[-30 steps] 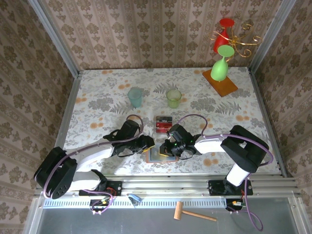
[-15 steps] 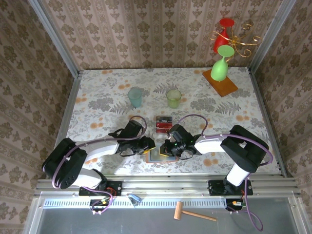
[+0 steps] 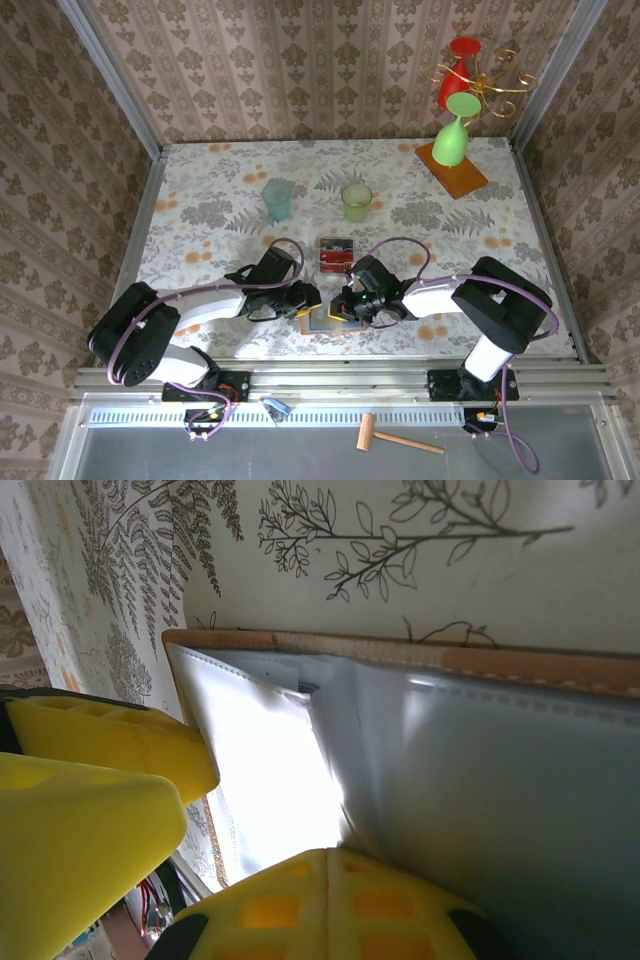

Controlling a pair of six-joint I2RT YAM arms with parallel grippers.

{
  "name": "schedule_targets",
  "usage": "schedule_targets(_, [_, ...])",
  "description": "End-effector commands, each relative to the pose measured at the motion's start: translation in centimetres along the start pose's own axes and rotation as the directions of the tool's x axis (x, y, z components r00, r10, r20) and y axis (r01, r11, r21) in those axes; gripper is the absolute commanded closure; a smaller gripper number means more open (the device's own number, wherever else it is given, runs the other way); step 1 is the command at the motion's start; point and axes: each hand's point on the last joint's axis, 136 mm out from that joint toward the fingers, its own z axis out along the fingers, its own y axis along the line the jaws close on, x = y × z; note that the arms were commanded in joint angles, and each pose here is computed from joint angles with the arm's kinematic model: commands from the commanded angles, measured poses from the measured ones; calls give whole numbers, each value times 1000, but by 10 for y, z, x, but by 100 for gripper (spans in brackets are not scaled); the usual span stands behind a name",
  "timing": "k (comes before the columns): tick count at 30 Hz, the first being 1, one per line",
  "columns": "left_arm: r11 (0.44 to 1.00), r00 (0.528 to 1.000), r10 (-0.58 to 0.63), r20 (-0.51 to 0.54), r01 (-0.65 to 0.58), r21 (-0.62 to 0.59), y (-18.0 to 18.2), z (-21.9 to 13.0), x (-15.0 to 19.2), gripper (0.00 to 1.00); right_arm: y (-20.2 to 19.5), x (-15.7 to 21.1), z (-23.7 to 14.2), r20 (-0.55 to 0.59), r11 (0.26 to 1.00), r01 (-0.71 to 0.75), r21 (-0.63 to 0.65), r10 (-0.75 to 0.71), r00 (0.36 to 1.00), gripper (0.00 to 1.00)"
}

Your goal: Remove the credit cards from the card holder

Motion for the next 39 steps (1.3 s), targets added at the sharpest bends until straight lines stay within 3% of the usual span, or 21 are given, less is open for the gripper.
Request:
schedule_targets(1, [1000,999,10,-34,-10,7,-2,2,9,62,-21,3,2,-2,998,-48,48,48,999,100])
schedule_targets(18, [1000,999,-9,-43,10,13,5,-10,29,61,-25,5,4,-6,997,-62,45,62,998,100])
schedule_targets(24, [996,999,-17,-48,21,87,-5,-3,28,61,-25,4,5,-9,997,-65,43,66,998,100])
schedule_targets(34, [997,1000,0,-21,2,82,-11,-1,20,66,-22,4,3,-9,997,-63,34,63,998,100])
schedule_targets(39, [998,1000,10,4,-10,64,-12,-3,13,65,-10,1,-1,-3,999,-51,12,51,999,90])
